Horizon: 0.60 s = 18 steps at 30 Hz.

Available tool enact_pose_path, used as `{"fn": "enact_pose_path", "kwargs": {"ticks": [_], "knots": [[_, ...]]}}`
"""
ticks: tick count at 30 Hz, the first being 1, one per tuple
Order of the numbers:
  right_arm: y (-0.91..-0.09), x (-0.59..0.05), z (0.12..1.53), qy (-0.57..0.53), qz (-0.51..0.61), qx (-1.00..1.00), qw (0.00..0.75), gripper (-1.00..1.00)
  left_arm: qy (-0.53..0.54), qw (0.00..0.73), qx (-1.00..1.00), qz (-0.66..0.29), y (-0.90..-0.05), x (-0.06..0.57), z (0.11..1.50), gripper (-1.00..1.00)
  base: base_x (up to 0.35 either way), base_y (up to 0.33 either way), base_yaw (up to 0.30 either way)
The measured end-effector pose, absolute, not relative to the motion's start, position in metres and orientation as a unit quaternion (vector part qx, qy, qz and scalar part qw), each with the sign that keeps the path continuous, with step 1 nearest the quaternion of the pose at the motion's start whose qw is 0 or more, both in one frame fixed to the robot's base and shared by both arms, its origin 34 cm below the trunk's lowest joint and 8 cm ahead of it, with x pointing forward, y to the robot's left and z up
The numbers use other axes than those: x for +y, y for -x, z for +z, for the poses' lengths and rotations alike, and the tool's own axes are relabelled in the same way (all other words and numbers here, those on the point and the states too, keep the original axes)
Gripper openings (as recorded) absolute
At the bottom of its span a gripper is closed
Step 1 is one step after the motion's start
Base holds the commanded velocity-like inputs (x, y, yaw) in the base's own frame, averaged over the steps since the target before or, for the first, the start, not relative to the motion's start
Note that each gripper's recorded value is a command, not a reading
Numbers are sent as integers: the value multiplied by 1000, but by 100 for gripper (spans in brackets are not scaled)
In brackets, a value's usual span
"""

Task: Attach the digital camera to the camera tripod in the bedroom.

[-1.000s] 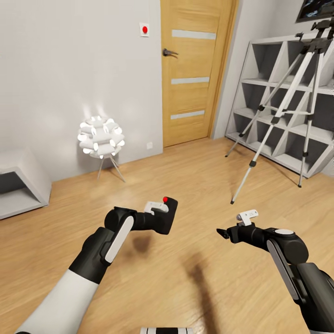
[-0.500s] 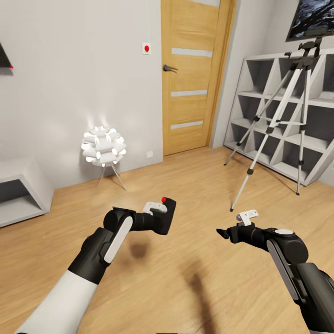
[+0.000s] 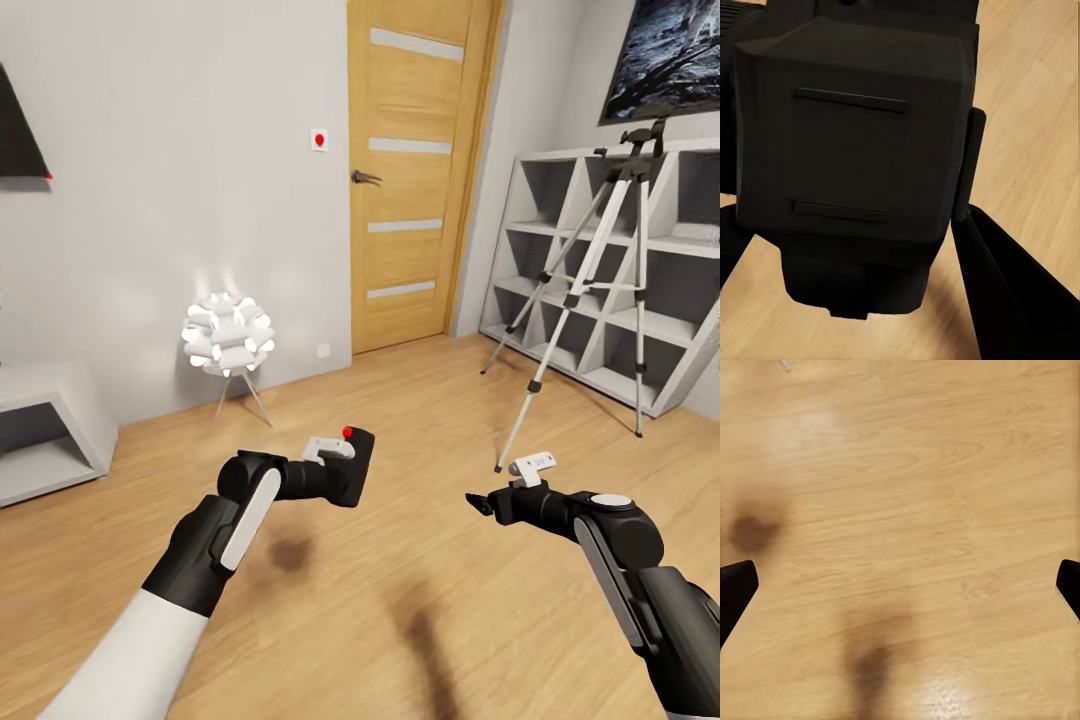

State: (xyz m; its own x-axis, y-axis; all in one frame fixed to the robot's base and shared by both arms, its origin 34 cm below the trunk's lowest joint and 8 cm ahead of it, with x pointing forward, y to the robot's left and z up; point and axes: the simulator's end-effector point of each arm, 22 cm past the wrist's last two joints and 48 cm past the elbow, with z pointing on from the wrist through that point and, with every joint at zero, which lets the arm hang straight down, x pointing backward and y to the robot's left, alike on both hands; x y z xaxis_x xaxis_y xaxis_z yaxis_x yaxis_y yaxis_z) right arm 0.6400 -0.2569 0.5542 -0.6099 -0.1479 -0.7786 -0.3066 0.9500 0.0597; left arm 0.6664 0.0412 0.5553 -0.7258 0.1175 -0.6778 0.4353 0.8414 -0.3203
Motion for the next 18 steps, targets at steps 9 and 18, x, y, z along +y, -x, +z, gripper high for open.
{"fn": "enact_pose_path", "kwargs": {"ticks": [9,18], "knots": [[-638,-257,576,129,92,884,439,100,-158,352,892,-237,-663,39,578,-100,0,0,0],[-634,-254,595,134,90,877,453,100,-163,368,885,-234,-659,39,599,-100,0,0,0]]}}
